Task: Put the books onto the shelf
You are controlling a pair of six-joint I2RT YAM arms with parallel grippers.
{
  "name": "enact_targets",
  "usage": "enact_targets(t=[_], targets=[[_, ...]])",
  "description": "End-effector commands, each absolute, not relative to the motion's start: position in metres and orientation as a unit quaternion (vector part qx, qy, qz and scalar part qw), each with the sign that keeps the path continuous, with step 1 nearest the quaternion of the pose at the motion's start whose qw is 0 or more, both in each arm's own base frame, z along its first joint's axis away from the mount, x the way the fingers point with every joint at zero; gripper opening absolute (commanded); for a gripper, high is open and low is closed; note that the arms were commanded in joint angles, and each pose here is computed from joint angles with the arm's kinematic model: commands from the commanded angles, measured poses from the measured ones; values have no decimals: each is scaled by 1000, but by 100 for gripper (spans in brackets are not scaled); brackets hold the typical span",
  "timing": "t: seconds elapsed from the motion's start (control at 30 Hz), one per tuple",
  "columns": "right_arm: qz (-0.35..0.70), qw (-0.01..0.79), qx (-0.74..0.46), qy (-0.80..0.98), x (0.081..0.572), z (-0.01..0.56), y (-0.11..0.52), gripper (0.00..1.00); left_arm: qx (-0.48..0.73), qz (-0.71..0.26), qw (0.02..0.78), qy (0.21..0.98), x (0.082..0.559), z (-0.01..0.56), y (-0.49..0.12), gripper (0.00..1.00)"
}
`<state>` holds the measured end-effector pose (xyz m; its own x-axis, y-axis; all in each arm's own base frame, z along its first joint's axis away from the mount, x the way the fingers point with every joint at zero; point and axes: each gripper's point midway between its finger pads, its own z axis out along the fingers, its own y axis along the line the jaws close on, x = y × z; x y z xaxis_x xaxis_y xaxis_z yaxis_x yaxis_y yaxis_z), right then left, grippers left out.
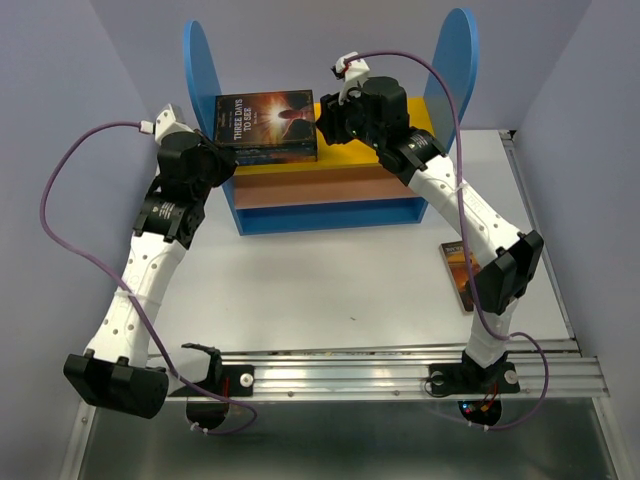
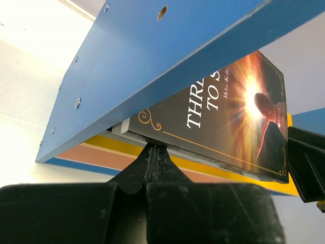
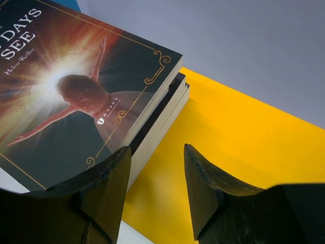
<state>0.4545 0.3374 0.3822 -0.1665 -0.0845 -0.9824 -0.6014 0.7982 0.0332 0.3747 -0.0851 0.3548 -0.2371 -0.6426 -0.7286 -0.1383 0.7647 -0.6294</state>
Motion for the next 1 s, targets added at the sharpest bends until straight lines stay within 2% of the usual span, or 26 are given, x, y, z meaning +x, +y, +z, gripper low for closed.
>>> enact_targets(t=[0.0,0.03,0.17,0.5,0.67,0.7,0.73,0.77,0.83,0.87,0.9,0.93,0.97], targets=[[284,618,-266,684,428,414,377,53,-251,-239,601,721,382,394,-81,0],[284,620,-262,683,428,416,376,58,-250,-240,601,720,383,395,-81,0],[257,641,-204,694,438,423,358,64,-252,-243,596,722,383,393,-82,0],[185,684,-82,701,444,444,301,69,-264,-244,602,713,366,393,-75,0],[163,685,-54,708,430,441,275,81,-247,-264,593,719,351,392,-82,0],[168,691,-51,701,418,451,266,84,-240,-265,591,723,347,389,-84,12],[169,691,-50,701,411,451,260,88,-234,-270,589,725,343,387,-85,20],[163,675,-58,717,406,428,258,91,-225,-277,585,728,335,383,-88,40],[172,681,-49,711,380,435,237,100,-214,-279,584,731,326,377,-89,55],[173,677,-45,714,371,428,230,100,-205,-286,569,743,320,361,-94,62],[168,653,-39,737,363,393,224,100,-192,-303,573,737,310,366,-99,74],[182,662,-26,727,343,402,208,100,-185,-312,571,737,305,361,-101,79],[186,654,-16,733,334,390,201,100,-173,-325,564,739,297,351,-107,94]])
